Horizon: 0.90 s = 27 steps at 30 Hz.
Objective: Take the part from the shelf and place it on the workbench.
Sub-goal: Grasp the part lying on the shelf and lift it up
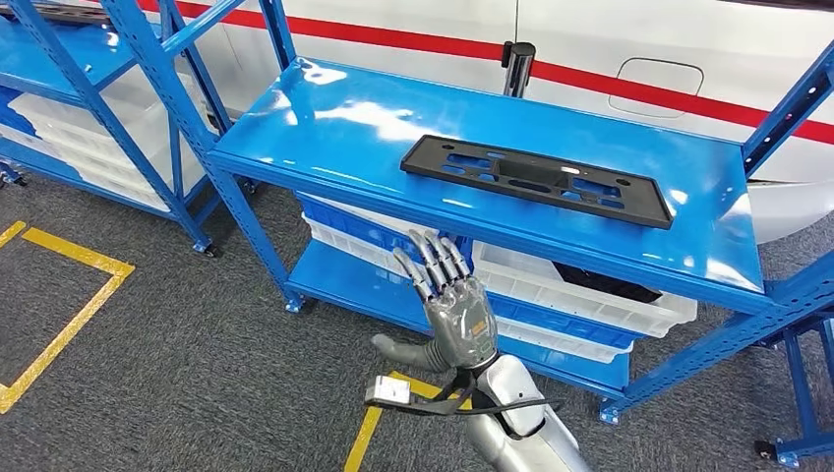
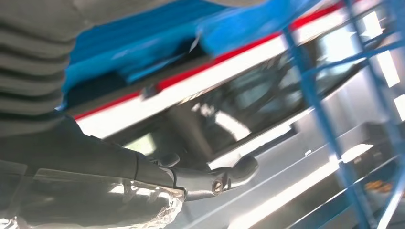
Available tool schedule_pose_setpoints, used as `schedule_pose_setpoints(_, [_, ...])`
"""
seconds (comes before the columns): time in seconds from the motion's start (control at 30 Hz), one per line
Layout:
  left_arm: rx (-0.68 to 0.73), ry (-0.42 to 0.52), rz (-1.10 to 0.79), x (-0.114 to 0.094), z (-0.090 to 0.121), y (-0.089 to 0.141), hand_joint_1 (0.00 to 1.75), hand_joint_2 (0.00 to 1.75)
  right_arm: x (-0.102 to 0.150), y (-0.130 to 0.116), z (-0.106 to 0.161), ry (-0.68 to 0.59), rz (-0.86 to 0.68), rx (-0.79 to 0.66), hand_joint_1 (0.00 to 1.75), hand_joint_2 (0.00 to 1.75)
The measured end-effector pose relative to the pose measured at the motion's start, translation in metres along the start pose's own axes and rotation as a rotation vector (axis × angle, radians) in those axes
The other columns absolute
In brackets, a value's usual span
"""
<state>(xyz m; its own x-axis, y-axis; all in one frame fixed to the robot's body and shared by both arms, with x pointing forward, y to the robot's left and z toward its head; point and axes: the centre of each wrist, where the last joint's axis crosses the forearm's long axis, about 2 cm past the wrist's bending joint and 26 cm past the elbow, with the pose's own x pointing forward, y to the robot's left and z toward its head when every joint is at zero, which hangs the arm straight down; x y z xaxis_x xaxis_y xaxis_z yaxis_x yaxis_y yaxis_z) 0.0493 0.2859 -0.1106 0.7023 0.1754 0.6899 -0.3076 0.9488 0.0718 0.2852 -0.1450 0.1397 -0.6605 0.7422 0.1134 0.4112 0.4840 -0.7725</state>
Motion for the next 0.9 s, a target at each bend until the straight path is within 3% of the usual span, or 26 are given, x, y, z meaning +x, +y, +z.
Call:
schedule_pose_setpoints(0.23, [-0.011,0.011,-0.012,-0.001,0.001,-0.002,0.0,0.0,-0.01,-0.006,0.003,0.097,0.196,-0.005,0.0,1.75])
schedule_pose_setpoints(0.47, [-0.017,0.018,-0.021,-0.001,0.001,-0.002,0.0,0.0,-0.032,-0.015,0.005,0.355,0.357,-0.047,0.0,1.75])
schedule_pose_setpoints(0.9, [-0.018,0.017,-0.022,0.0,0.001,-0.002,0.0,0.0,-0.038,-0.016,0.011,0.299,0.395,-0.026,0.0,1.75])
